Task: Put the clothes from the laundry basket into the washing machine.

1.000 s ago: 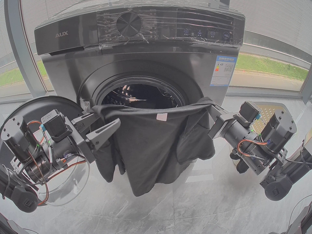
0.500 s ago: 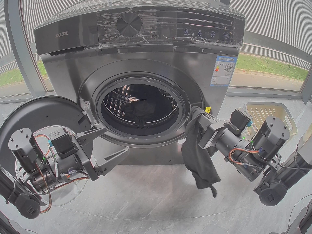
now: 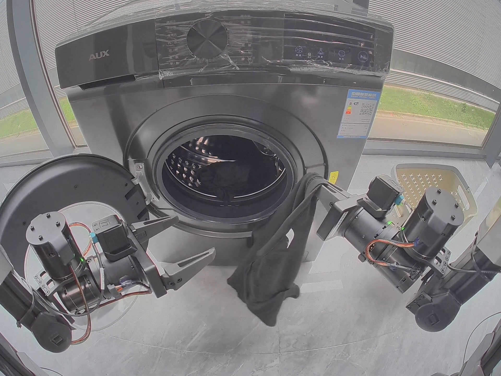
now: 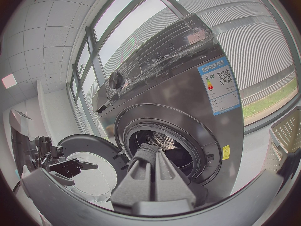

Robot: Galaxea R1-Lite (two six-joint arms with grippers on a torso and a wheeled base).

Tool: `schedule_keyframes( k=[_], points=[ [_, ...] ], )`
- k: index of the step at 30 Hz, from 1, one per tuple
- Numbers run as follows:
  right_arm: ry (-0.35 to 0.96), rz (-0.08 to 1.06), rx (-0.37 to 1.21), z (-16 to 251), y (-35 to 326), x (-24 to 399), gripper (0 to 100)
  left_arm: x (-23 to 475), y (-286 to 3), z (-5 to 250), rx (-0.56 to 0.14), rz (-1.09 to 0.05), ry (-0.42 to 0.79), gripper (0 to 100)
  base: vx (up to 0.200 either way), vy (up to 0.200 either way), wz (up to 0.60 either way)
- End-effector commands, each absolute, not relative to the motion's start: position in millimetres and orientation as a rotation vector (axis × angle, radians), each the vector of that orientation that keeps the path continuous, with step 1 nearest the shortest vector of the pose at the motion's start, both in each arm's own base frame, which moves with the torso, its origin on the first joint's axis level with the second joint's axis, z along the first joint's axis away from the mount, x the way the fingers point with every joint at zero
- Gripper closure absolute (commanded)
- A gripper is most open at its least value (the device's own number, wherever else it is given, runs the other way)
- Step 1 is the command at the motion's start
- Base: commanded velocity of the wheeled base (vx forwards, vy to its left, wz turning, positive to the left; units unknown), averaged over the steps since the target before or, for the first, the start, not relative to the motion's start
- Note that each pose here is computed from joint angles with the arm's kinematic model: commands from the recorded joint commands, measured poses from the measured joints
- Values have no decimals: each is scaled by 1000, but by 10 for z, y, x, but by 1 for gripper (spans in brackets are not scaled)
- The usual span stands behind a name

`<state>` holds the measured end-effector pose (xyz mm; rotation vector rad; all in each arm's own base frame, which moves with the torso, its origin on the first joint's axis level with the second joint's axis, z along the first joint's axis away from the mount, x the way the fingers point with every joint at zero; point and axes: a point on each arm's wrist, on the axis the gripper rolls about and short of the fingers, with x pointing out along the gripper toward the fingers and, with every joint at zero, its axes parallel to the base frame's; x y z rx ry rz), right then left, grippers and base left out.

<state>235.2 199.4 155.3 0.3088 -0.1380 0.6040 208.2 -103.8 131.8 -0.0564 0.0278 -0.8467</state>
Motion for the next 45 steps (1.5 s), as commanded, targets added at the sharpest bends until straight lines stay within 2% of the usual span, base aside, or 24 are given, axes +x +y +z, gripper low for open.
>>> schedule_keyframes(
  k=[1,6,20,25,30,36,45],
  points=[
    [-140,605,310,1555,2001,2356,100,2095,-1046,1295,-58,-848,39,0,0,0,0],
    [-149,617,319,1582,2030,2346,100,2125,-1059,1195,-49,-846,79,0,0,0,0],
    [-147,630,322,1580,2071,2327,100,2158,-1086,1089,-26,-850,75,0,0,0,0],
    [-94,669,334,1463,2181,2230,100,2161,-1090,1041,5,-847,77,0,0,0,0],
    [-104,660,354,1515,2228,2193,100,2062,-1072,890,-9,-852,171,0,0,0,0],
    [-78,744,353,1507,2285,2017,100,2130,-1136,667,3,-859,261,0,0,0,0],
    [-85,804,381,1569,2397,1885,100,2205,-1280,601,7,-861,268,0,0,0,0]
  ],
)
